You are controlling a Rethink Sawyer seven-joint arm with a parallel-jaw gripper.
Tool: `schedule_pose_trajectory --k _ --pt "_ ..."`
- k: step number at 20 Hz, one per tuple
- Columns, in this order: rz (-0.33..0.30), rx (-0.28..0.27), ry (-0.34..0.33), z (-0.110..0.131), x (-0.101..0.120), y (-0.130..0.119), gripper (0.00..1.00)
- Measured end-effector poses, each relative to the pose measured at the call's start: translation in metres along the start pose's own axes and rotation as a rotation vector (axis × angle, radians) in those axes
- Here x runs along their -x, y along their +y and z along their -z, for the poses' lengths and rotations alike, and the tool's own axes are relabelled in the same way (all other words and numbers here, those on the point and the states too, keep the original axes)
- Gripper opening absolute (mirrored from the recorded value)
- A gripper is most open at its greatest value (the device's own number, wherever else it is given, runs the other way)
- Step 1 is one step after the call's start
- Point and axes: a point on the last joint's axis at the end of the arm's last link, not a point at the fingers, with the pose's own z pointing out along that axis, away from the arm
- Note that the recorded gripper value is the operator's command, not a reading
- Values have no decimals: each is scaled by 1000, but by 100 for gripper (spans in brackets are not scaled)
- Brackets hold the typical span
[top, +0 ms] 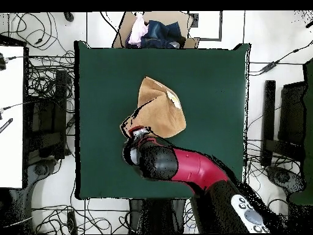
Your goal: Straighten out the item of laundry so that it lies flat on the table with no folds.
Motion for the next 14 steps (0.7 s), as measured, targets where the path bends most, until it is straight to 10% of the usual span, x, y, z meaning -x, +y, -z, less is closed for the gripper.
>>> schedule_pose_trajectory --k 14 --pt "122 78 -87 2 -27 -57 0"
